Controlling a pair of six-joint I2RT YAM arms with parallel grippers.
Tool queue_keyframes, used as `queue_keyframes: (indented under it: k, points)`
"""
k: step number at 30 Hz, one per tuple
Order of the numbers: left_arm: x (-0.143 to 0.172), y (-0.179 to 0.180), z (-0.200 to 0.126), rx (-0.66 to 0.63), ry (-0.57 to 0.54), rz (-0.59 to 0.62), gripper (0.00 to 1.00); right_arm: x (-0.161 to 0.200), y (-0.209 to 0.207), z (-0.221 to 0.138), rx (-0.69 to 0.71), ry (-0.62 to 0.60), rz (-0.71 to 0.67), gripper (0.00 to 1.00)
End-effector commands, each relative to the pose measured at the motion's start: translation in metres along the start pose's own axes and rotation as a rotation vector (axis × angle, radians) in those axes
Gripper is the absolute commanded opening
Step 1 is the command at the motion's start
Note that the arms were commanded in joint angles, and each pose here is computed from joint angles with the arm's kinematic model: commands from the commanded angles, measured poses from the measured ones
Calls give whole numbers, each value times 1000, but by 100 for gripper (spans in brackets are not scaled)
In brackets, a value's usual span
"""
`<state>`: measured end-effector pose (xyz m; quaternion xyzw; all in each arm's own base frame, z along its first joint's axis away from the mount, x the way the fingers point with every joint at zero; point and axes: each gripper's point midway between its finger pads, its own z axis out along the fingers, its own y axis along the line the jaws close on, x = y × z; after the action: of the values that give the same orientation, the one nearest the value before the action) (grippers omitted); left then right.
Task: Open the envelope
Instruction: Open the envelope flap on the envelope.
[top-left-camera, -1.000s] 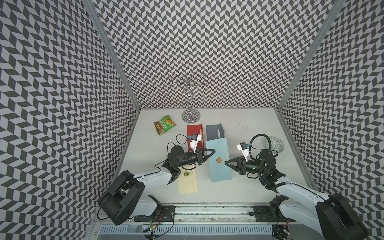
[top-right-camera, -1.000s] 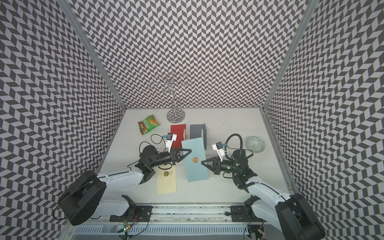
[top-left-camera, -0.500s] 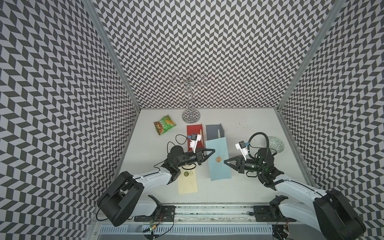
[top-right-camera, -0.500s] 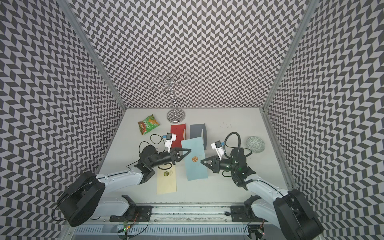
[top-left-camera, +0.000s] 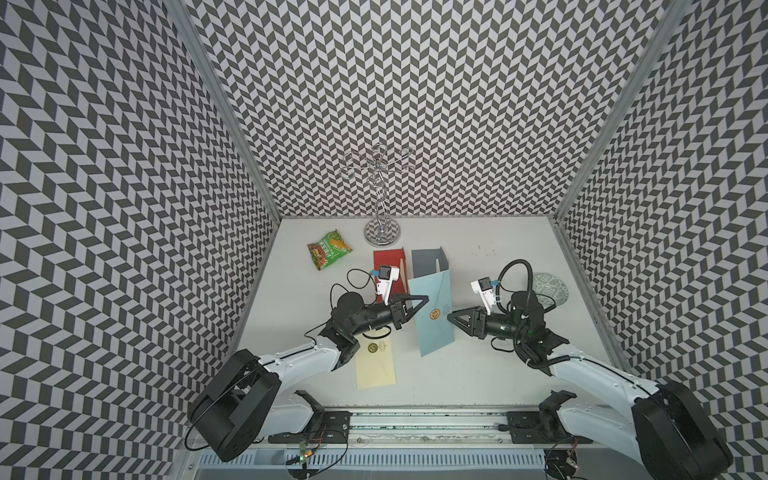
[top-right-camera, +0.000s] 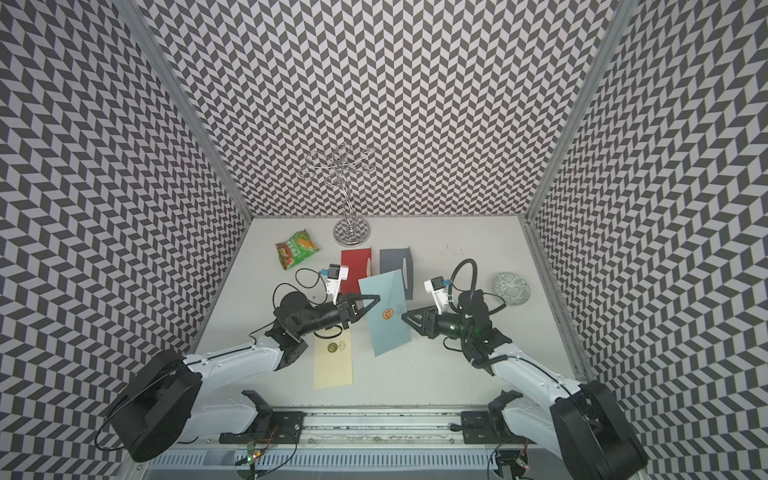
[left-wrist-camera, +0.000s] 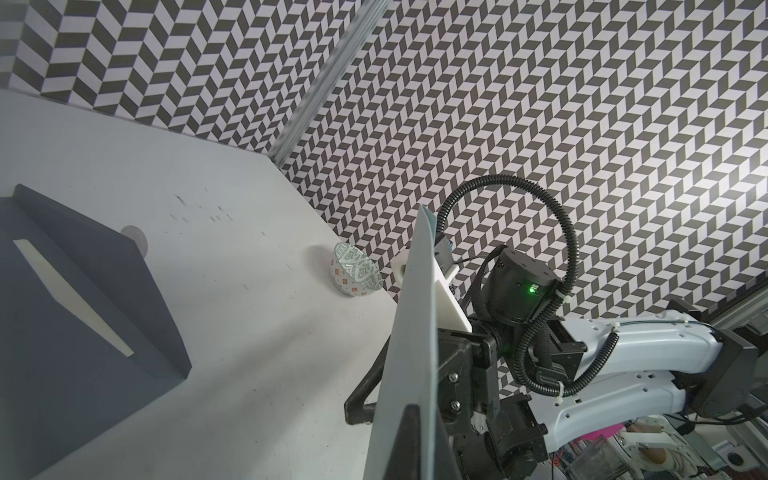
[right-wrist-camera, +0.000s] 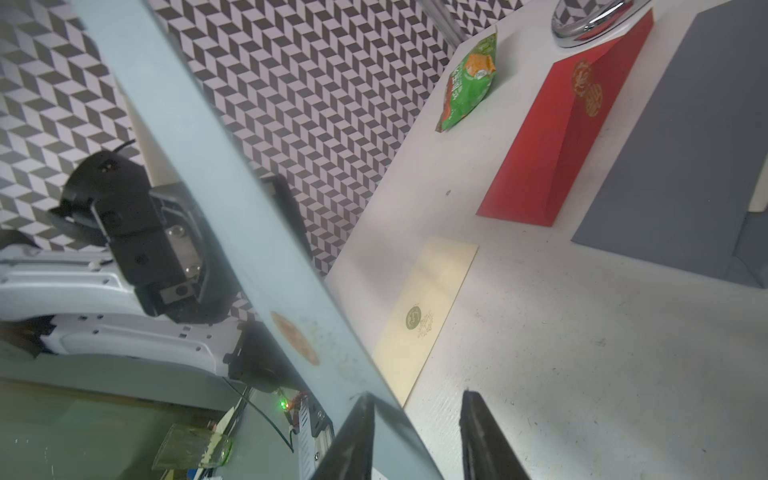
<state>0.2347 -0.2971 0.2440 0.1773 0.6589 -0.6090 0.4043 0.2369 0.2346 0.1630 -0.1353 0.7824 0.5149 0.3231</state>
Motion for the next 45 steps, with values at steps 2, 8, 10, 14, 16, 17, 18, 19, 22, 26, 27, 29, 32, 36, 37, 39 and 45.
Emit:
queue_keyframes:
  k: [2, 8, 10, 14, 16, 17, 18, 19, 22, 26, 27, 29, 32, 36, 37, 39, 45]
  points:
    - [-3, -5, -7, -4, -26, 34, 0, -28, -5, -14, 134, -125, -16, 41]
    - [-4, -5, -9, -14, -32, 38, 0, -49, -20, -40, 291, -286, 79, 54]
    - [-3, -3, -8, -23, -28, 35, 0, -59, -16, -54, 318, -348, 96, 57]
    - [-3, -5, -8, -21, -23, 37, 0, -75, -3, -86, 291, -552, 87, 87]
    - [-1, -3, -8, -31, -15, 35, 0, -75, 4, -101, 249, -637, 88, 100]
    - [0, 0, -7, -42, -9, 38, 0, -74, 7, -107, 223, -674, 94, 100]
    - [2, 0, -5, -48, -2, 41, 0, -70, 5, -114, 207, -709, 133, 100]
    - [4, 2, -3, -63, 5, 39, 0, -63, -1, -117, 195, -735, 175, 100]
    - [14, 13, 11, -148, 64, 50, 0, -57, 14, -125, 59, -796, 141, 100]
    - [25, 18, 32, -246, 141, 116, 0, -55, 14, -124, 93, -770, 104, 88]
    - [27, 17, 35, -264, 145, 128, 0, -56, 18, -121, 103, -744, 59, 86]
    - [26, 19, 40, -306, 141, 138, 0, -57, 25, -114, 104, -686, 9, 82]
    - [29, 17, 47, -346, 136, 164, 0, -53, 29, -95, 95, -572, -21, 75]
    - [28, 11, 49, -371, 111, 212, 0, -53, 26, -72, 124, -459, -23, 69]
    - [27, 10, 48, -375, 104, 216, 0, -52, 25, -68, 137, -444, -27, 67]
    - [25, 9, 47, -374, 88, 220, 0, -49, 22, -56, 176, -402, -39, 66]
    - [27, 2, 48, -325, 87, 221, 0, -40, 7, -27, 358, -315, -39, 61]
